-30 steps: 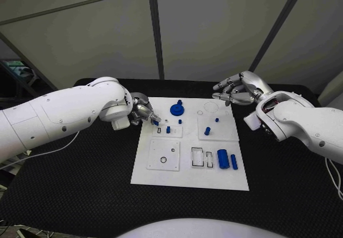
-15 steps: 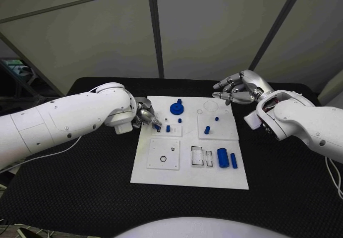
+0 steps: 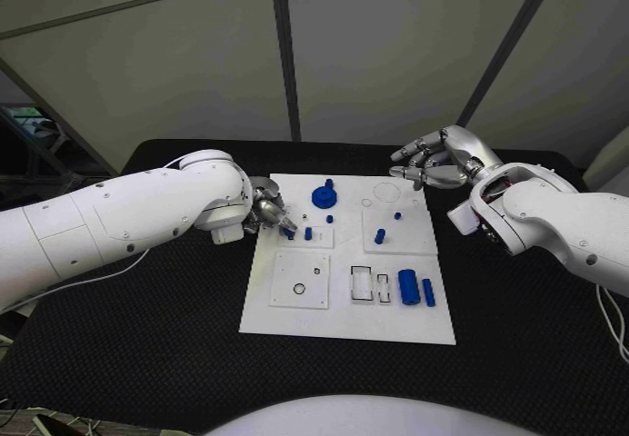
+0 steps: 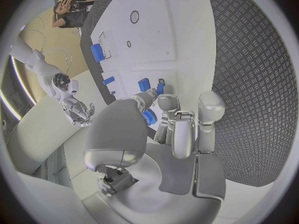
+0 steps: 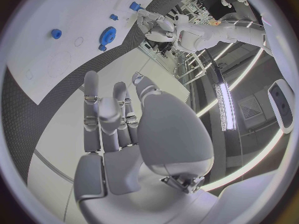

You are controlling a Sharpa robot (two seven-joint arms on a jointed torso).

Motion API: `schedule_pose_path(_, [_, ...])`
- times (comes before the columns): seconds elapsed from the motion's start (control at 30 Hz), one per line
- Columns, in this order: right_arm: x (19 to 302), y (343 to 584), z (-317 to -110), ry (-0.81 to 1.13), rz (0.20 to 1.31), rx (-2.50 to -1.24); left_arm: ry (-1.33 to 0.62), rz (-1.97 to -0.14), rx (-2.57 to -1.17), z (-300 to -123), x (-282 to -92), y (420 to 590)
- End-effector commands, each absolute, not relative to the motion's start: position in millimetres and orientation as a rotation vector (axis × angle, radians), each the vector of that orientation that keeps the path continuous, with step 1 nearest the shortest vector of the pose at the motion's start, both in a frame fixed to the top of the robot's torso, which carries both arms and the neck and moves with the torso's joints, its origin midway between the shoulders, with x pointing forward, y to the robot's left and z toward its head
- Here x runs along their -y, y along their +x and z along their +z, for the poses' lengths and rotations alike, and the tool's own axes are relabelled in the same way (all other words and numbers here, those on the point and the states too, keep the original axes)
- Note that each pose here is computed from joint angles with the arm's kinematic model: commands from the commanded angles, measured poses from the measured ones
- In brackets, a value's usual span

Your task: Assemble the parts on the task board

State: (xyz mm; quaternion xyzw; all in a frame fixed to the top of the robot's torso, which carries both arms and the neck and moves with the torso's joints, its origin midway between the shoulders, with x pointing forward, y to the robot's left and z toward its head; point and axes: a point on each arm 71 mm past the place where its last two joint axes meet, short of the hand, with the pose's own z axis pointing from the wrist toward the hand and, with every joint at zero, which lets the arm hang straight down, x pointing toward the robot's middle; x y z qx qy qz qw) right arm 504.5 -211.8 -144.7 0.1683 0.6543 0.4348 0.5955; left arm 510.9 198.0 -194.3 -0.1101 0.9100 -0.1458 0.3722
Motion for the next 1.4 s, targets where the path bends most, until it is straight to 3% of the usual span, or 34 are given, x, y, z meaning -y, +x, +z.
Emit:
schedule_pose_path(0.03, [210.9, 504.4, -143.7, 0.387, 1.018, -1.518, -0.239, -0.333, -2.368, -198.5, -197.5, 508.2])
schedule_pose_path(1.4, [211.8, 504.4, -143.8, 0.388, 1.015, -1.519, -0.227, -0.296, -2.395, -203.6, -193.9, 513.2])
